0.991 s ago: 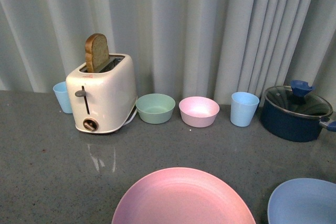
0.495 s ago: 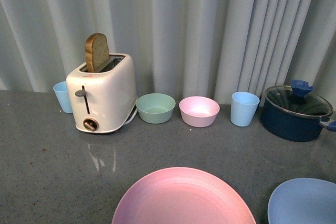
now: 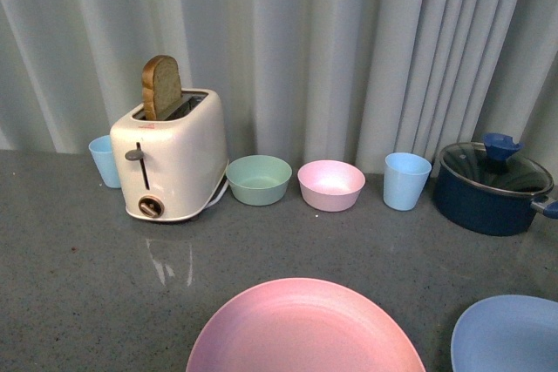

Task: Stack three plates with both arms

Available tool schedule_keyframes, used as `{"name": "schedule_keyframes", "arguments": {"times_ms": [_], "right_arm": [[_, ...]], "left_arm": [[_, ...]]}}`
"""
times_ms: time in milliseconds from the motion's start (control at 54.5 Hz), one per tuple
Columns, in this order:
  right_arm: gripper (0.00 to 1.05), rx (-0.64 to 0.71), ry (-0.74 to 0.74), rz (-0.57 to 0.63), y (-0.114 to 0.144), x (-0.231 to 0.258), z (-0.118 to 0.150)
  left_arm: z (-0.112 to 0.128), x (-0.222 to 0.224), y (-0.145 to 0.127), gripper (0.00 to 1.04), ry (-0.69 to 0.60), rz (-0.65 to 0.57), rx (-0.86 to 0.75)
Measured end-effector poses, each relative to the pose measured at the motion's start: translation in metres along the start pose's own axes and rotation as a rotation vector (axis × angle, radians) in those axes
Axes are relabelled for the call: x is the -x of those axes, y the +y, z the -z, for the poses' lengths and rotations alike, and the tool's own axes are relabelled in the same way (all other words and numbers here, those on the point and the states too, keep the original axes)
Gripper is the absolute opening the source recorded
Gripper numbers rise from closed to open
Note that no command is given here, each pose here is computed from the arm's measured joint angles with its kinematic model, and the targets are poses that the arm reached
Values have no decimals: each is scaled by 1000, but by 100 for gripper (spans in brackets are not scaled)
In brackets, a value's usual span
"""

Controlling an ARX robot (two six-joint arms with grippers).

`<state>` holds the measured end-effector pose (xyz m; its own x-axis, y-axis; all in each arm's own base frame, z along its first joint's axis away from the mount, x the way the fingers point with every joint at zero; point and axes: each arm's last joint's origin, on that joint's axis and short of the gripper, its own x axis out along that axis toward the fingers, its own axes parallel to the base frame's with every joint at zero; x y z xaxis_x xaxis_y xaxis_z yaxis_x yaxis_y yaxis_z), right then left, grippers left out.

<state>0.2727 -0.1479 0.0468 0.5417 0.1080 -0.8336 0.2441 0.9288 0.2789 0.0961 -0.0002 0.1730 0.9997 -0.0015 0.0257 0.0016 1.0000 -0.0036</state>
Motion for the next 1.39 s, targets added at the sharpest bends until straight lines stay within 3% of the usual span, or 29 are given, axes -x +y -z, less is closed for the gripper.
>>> {"name": "schedule_keyframes", "arguments": {"times_ms": [275,459,752,936,1083,1211,1394], "right_arm": [[3,-66,-69,-74,-7,24,7],[3,-41,-201,-201,9,69,-9],[3,72,-242,-368,78,82,-16],[3,162,-156,-437,138,49,-2],[3,234,-35,-468,179,18,25],[3,250,25,-486,193,6,38],[3,247,29,-457,194,-1,34]], "left_arm": [[0,0,0,98,0,0,0],[0,0,0,98,0,0,0],[0,0,0,98,0,0,0],[0,0,0,98,0,0,0],[0,0,0,98,0,0,0],[0,0,0,98,0,0,0],[0,0,0,98,0,0,0]]}}
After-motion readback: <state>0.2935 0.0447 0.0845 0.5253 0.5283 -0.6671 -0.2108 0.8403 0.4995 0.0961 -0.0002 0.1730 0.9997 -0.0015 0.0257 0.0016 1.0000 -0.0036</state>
